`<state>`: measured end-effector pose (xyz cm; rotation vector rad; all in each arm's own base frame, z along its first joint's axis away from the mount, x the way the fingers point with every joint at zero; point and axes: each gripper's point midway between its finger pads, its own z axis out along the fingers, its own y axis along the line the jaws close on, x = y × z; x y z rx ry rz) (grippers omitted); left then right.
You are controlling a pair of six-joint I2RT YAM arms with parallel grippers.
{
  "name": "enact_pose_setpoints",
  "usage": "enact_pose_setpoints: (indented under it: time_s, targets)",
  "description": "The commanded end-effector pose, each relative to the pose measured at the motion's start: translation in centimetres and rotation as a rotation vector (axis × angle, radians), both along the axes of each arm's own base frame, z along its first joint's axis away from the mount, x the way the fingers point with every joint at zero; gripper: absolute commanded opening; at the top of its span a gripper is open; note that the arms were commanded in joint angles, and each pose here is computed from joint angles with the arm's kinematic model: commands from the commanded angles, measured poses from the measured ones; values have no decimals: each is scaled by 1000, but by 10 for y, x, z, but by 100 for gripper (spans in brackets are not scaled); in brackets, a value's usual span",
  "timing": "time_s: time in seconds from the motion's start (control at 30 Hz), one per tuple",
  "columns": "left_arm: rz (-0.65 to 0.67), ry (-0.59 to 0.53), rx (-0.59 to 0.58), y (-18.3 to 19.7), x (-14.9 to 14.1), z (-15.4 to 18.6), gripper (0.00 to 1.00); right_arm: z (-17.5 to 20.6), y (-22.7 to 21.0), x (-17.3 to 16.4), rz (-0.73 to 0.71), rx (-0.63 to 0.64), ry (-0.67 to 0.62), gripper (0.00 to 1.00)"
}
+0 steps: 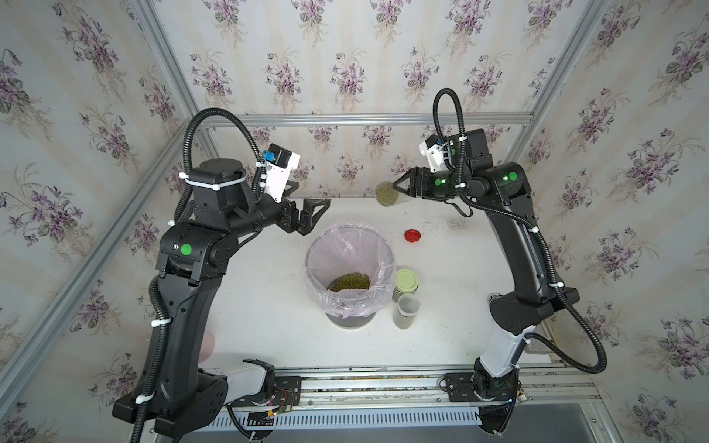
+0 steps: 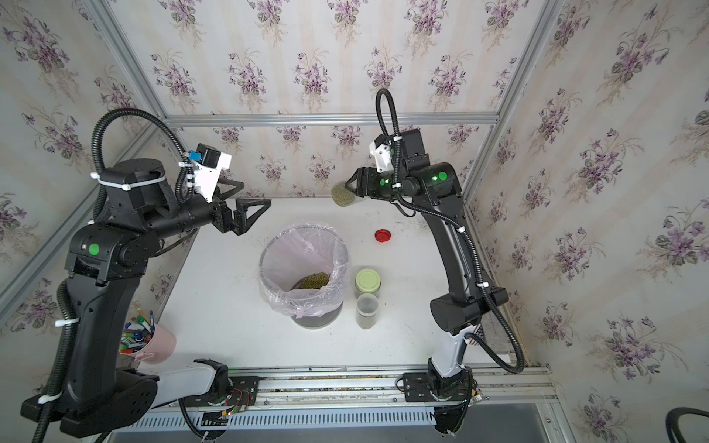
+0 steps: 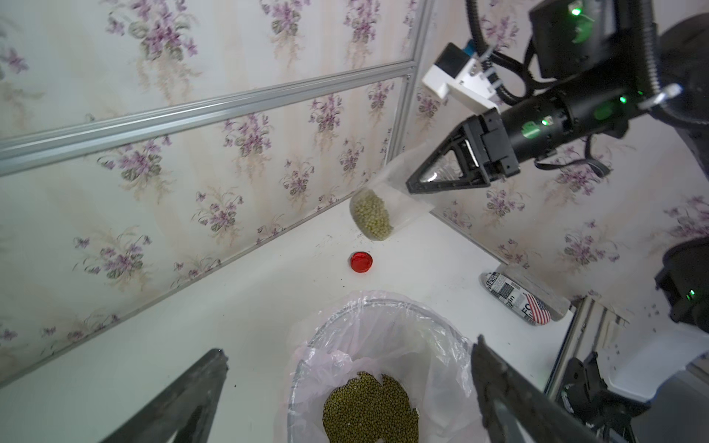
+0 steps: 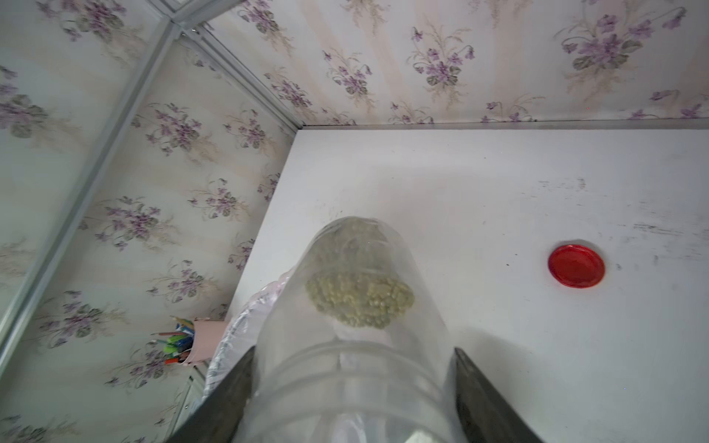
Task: Empty moldy mung beans from jars
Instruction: Pick up the jar from the center of the board.
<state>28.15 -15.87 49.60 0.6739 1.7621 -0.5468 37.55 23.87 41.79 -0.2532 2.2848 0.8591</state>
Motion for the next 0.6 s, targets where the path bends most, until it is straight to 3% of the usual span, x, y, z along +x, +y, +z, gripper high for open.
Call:
enact_pose_setpoints:
  time_s: [0.0, 0.33, 0.57]
  targets:
    - [-133, -126, 93, -17, -11, 5, 100, 23, 18, -15, 104, 112, -20, 57]
    - [-141, -156, 254, -36, 1, -26, 100, 47, 23, -39, 166, 174, -50, 56]
    - [-142, -230, 428, -49, 2, -44, 99, 45, 41, -62, 230, 190, -50, 56]
